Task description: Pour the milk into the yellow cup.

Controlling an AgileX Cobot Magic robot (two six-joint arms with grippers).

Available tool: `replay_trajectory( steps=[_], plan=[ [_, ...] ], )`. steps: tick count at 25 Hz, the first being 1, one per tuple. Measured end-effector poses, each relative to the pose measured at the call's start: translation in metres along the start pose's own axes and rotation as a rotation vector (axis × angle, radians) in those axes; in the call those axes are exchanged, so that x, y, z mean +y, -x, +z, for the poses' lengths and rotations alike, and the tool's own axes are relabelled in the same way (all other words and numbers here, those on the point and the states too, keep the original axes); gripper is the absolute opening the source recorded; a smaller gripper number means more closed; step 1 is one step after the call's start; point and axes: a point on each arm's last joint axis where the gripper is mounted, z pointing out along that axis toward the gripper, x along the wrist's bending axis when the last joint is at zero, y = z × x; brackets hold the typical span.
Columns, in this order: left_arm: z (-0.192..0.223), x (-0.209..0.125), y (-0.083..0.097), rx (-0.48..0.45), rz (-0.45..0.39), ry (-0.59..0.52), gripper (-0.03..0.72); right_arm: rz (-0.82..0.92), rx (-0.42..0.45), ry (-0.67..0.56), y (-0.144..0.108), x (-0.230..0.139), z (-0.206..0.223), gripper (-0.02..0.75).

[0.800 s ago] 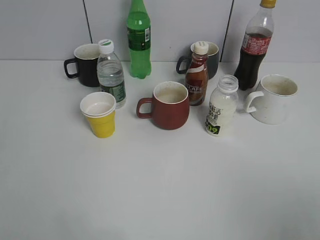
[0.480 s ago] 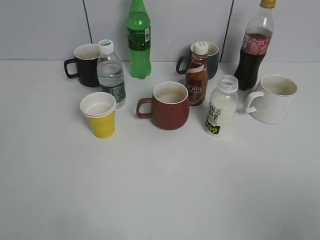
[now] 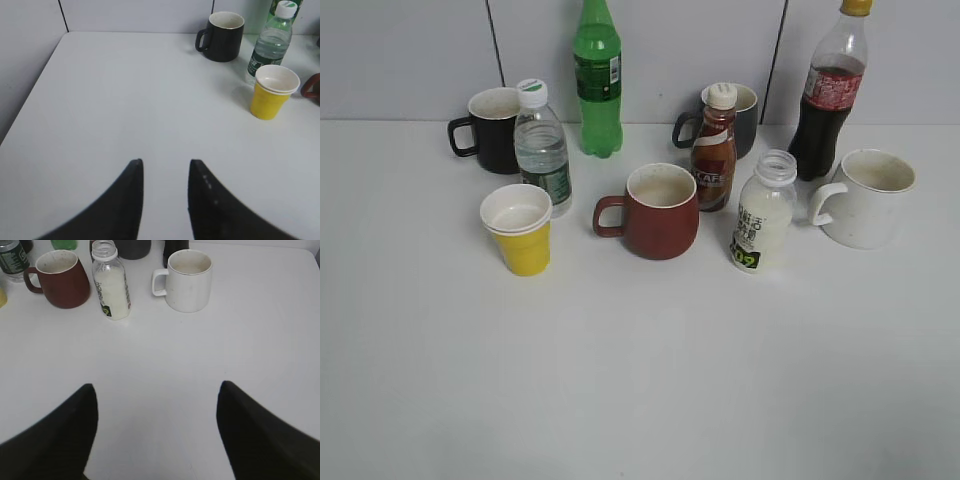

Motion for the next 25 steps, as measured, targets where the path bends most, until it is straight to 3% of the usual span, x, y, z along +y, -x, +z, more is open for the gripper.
replay_trajectory(
  steps=[25],
  plan=[
    [0.0,0.0,0.0,0.0,0.0,0.0,0.237,0.0,0.001,0.0,-0.0001,0.0,0.0,0.554]
  ],
)
